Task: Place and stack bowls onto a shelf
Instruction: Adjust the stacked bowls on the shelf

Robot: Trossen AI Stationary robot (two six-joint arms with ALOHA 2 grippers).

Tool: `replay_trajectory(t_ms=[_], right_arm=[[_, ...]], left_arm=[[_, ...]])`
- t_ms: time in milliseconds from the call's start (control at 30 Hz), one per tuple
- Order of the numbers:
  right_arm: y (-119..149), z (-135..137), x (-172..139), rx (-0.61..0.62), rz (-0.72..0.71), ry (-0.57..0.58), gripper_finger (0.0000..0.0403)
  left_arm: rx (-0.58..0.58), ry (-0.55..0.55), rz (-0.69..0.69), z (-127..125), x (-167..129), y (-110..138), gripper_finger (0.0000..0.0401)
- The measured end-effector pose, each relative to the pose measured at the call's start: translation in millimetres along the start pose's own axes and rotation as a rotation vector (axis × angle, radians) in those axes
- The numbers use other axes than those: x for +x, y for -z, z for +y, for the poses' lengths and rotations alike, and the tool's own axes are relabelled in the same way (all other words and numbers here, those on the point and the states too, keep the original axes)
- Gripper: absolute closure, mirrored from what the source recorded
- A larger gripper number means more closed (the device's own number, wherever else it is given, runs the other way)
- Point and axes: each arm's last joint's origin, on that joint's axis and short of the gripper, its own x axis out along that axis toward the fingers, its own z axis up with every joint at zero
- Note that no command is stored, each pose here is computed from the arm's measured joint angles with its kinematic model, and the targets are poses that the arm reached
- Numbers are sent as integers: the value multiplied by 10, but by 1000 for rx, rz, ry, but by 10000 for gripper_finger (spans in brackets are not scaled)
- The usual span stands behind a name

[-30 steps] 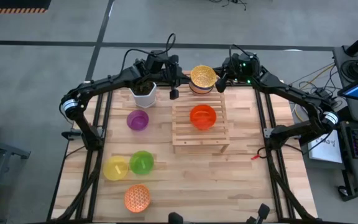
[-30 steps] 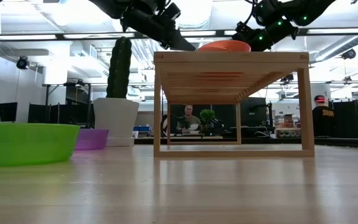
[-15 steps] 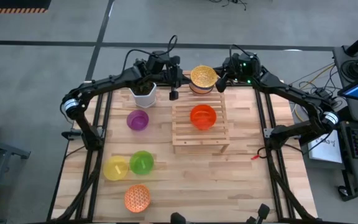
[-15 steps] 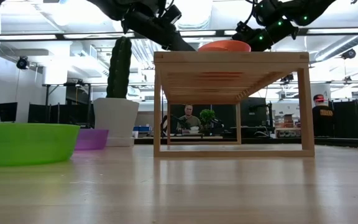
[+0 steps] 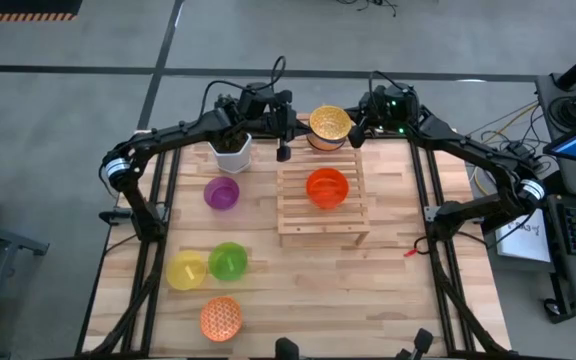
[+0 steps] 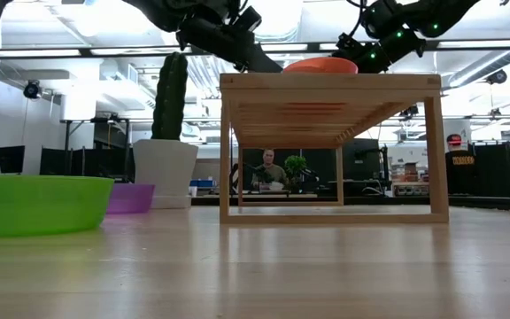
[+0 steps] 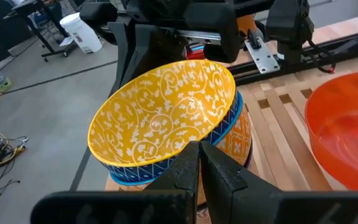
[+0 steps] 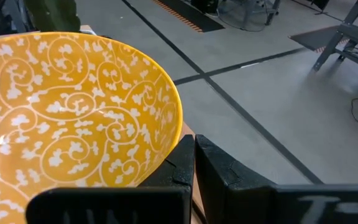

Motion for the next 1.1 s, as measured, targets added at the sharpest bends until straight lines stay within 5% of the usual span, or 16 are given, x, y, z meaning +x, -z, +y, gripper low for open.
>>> replay_trajectory(t_ms=[533,1100], right_arm=[[-50,23,-98,1,-22,-14,394],[-131,123,-245,32,-40,-1,394]], left_arm=[[-83,-22,-22,22,-13,-31,401],[-46,-9,24,7,-287,-128,401]])
